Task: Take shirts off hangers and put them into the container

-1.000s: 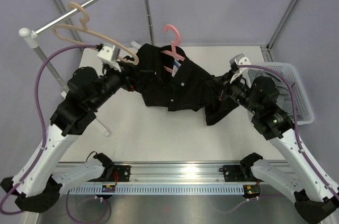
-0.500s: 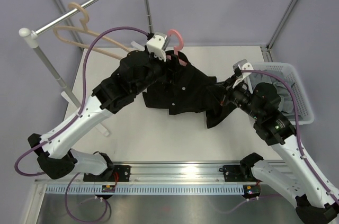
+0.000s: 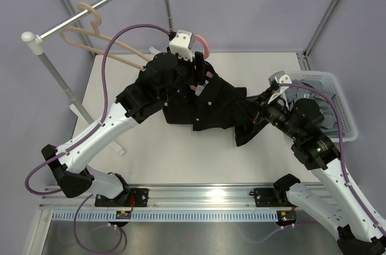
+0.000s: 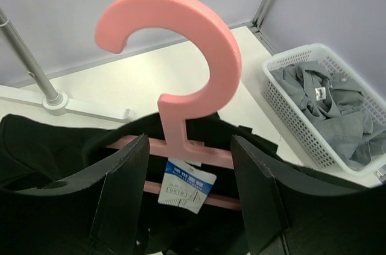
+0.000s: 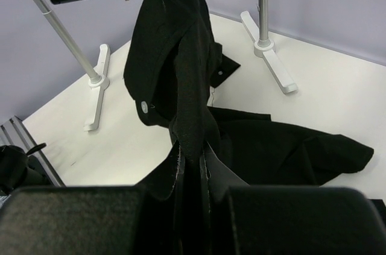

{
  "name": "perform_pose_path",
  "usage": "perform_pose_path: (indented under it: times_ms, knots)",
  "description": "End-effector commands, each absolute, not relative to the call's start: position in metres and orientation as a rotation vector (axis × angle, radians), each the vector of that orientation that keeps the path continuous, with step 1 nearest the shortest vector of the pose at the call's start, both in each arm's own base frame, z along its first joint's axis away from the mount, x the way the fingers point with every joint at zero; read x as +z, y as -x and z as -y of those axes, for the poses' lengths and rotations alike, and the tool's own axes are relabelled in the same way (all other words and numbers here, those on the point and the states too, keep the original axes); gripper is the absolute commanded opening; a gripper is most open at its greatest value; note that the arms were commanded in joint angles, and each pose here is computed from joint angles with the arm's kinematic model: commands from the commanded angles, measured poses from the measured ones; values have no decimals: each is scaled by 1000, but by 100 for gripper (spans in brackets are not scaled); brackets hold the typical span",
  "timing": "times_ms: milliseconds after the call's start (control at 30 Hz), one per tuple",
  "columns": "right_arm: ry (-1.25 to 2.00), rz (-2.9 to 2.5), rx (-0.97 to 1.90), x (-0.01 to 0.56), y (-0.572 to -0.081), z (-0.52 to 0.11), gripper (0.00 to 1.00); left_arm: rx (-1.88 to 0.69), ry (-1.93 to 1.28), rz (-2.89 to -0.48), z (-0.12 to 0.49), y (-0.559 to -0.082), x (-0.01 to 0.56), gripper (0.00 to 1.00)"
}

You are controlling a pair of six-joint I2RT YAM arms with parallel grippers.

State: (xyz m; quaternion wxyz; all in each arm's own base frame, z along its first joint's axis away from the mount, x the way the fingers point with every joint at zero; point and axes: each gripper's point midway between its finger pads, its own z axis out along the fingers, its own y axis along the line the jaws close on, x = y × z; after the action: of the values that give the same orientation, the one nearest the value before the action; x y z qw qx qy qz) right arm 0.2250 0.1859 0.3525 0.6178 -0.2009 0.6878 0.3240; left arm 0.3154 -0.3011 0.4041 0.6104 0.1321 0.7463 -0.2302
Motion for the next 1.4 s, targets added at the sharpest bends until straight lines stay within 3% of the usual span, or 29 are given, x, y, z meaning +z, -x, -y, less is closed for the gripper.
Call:
perform_pose_path:
  times_ms: [0, 800, 1033, 1233, 1367]
  knots:
    - [474, -1454, 802, 384, -213, -189, 0, -572, -214, -1639, 299, -326, 437, 60]
    - [490, -1374, 866, 393, -199, -192, 0, -624, -278, -1696, 317, -333, 412, 51]
    - [483, -1402, 847, 383, -206, -193, 0, -628, -287, -1684, 317, -332, 415, 33]
    - [469, -1456, 825, 368, -214, -193, 0, -611, -304, -1652, 313, -333, 422, 1]
    - [441, -1519, 780, 354, -223, -189, 4, -585, -317, -1585, 312, -337, 430, 0]
